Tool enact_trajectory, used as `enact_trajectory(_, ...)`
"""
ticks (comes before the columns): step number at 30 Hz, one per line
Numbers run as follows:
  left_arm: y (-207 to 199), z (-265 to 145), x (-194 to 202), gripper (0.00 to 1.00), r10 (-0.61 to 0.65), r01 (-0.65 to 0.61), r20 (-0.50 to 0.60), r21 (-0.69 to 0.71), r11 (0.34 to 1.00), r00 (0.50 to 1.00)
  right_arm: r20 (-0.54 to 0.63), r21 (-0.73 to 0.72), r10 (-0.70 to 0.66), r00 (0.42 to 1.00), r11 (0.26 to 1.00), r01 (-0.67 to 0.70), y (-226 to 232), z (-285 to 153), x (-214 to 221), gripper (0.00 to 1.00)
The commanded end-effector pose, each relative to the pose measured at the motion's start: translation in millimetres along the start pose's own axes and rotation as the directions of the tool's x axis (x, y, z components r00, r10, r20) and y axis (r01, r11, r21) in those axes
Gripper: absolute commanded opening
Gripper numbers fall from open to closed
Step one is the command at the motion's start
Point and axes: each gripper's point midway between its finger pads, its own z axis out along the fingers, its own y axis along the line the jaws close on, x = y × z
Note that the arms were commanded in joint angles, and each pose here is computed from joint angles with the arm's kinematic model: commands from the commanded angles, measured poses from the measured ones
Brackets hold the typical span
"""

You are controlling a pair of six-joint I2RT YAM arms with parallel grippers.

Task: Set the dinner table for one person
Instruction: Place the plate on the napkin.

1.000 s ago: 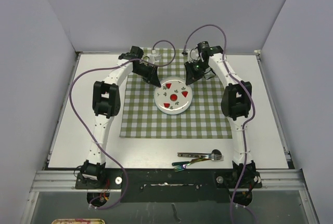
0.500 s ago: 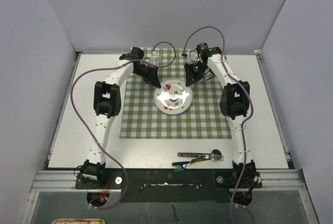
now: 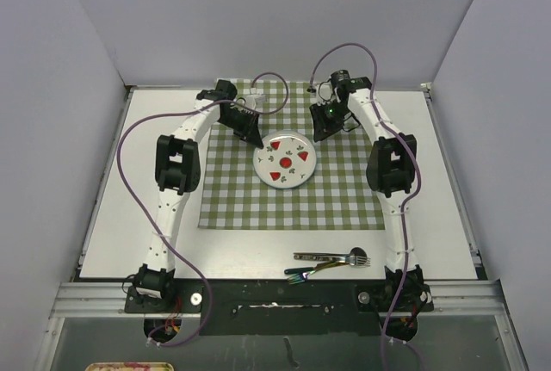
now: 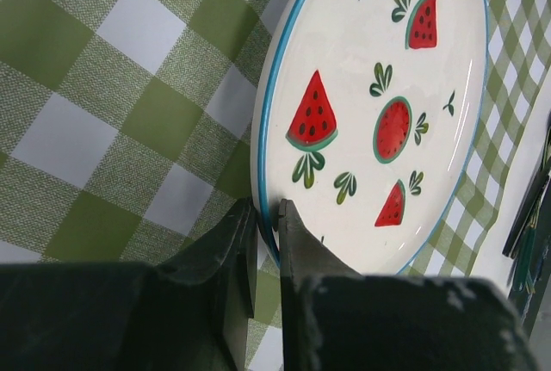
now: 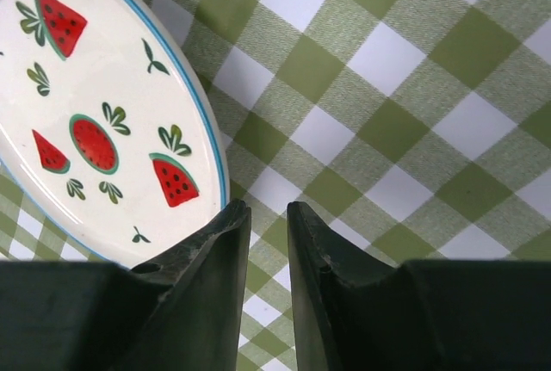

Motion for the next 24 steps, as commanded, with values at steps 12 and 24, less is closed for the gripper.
enact_trajectory(12, 11, -6, -11, 0.0, 0.099, -0.099, 0.01, -0.056, 0.994, 0.995, 0.007, -0.058, 0.011, 1.0, 0.998, -0.011, 24, -28, 11, 0.3)
enact_trajectory(24, 6, -9, -16, 0.0, 0.114, -0.113, 0.014, -0.058, 0.992, 0.993, 0.0, -0.072, 0.032, 0.999, 0.997, -0.032, 45, -64, 37, 0.4)
